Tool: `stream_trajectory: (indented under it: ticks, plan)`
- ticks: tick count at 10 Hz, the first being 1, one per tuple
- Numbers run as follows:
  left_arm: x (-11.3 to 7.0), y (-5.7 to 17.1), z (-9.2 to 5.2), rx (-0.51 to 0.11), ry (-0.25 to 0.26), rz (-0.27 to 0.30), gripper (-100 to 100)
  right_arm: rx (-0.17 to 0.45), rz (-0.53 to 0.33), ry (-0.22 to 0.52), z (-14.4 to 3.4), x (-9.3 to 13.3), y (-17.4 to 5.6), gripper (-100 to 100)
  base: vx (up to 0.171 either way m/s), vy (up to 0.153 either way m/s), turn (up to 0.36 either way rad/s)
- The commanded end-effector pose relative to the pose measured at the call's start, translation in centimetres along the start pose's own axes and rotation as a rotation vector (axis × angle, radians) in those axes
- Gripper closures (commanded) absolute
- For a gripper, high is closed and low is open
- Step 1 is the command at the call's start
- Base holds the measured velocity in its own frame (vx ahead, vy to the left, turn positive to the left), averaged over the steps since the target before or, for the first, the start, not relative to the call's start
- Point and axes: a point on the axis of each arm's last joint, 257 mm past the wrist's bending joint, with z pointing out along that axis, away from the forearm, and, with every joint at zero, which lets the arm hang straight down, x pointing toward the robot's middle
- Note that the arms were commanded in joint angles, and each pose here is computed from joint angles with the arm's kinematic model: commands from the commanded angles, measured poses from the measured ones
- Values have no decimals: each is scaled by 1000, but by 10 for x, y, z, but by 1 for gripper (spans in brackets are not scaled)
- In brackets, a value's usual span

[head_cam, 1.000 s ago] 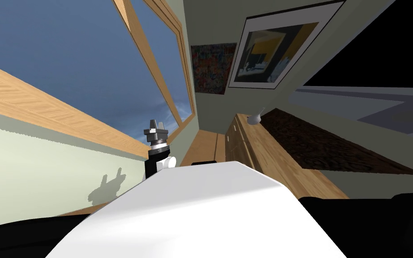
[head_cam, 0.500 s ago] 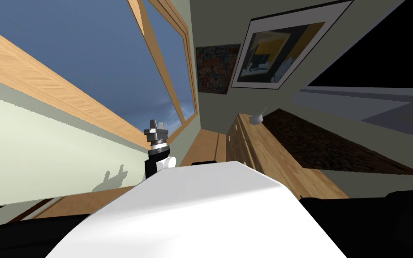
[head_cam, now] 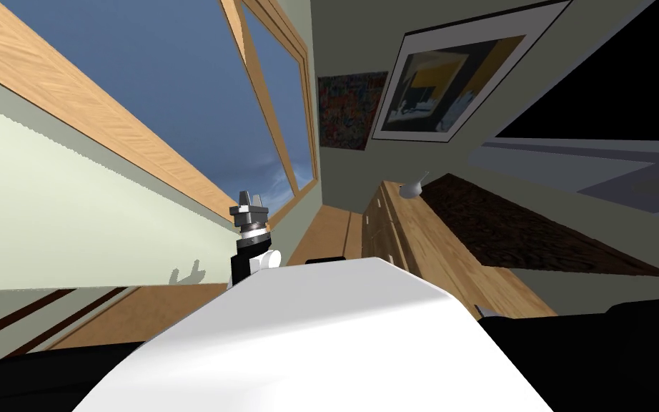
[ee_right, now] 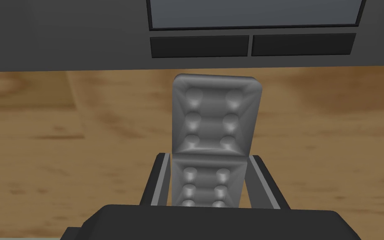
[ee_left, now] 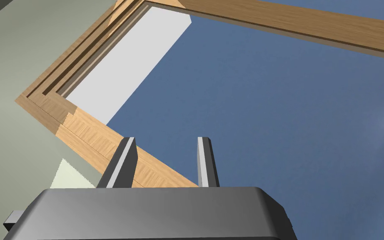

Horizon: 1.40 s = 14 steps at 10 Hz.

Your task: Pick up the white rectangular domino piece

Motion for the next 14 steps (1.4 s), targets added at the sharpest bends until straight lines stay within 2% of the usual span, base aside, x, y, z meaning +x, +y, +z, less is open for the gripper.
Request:
stream_trajectory:
  ticks: [1,2,4,5,7,8,9,10,12,13,14]
  plan:
    - [0,0,0,0,0,0,0,2,26,0,-1,-1,-6,100,-92,24,88]
    - [0,0,0,0,0,0,0,2,0,0,-3,-5,-18,100,-134,26,128]
    - [0,0,0,0,0,0,0,2,51,0,-3,-5,-18,100,-76,16,34]
    - [0,0,0,0,0,0,0,2,29,0,-5,-9,-30,100,-74,26,94]
    - [0,0,0,0,0,0,0,2,70,0,-5,-9,-30,100,-67,25,50]
    - [0,0,0,0,0,0,0,2,52,-1,-7,-13,-41,100,-100,25,113]
    - [0,0,0,0,0,0,0,2,83,-1,-7,-13,-41,100,-96,36,92]
    - [0,0,0,0,0,0,0,1,56,-1,-8,-19,-52,100,-113,49,119]
    - [0,0,0,0,0,0,0,1,107,-1,-8,-19,-52,100,-72,25,31]
    - [0,0,0,0,0,0,0,2,91,-2,-8,-19,-53,100,-13,3,-5]
    - [0,0,0,0,0,0,0,1,95,-2,-8,-19,-52,0,0,0,0]
